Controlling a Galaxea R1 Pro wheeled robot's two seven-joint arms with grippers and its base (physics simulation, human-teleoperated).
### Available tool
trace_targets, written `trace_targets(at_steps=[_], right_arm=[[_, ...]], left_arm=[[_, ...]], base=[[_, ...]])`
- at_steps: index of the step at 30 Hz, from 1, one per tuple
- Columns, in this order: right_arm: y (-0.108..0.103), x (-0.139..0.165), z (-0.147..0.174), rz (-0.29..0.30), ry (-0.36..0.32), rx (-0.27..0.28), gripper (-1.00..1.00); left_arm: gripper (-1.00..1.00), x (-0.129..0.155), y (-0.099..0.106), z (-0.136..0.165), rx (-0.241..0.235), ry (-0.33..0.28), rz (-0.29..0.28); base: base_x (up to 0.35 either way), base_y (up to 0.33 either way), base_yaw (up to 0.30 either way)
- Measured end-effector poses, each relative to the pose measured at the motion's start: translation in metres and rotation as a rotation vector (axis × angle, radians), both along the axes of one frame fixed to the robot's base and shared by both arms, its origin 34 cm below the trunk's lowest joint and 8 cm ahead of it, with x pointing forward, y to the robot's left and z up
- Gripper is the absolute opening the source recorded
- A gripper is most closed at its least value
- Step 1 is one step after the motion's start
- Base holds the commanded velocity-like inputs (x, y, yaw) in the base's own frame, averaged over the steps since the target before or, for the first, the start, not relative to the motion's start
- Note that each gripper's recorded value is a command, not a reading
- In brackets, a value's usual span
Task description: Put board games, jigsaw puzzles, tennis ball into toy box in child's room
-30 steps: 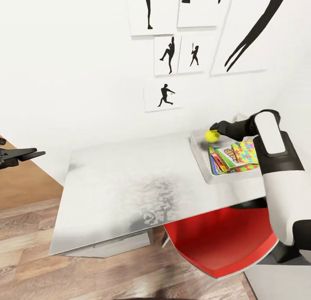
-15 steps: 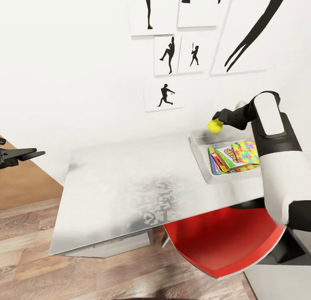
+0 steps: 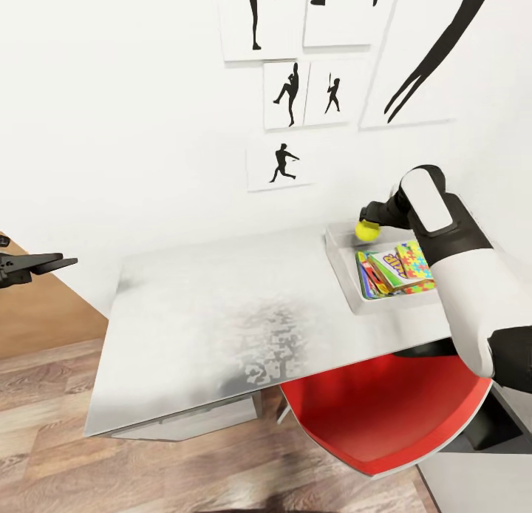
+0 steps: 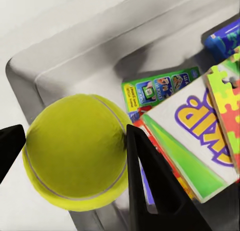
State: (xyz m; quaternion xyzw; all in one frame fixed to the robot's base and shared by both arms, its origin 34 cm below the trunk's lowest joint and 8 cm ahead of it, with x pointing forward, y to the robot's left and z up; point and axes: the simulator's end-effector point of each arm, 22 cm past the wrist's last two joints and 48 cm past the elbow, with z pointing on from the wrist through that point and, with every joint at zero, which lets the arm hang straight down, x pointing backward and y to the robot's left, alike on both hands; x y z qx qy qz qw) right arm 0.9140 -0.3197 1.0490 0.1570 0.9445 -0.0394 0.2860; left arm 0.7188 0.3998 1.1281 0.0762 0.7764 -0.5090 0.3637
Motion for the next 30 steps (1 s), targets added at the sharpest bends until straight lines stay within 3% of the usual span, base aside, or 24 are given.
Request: trace_targets(at_steps=[7,30], right_arm=[[0.003,-0.001,-0.005,0.02,0.015,-0.032,-1.0],[-0.001,-0.005,-0.026,0.008,0.058,-0.03,-1.0]], left_arm=[[1.0,0.0,0.0,0.0,0.0,-0.001,0.0],[1.0,0.002,0.0,-0.006,0.0,0.009,0.0]], base=[[0.0,0.0,0.0],[0.0,0.0,0.0]])
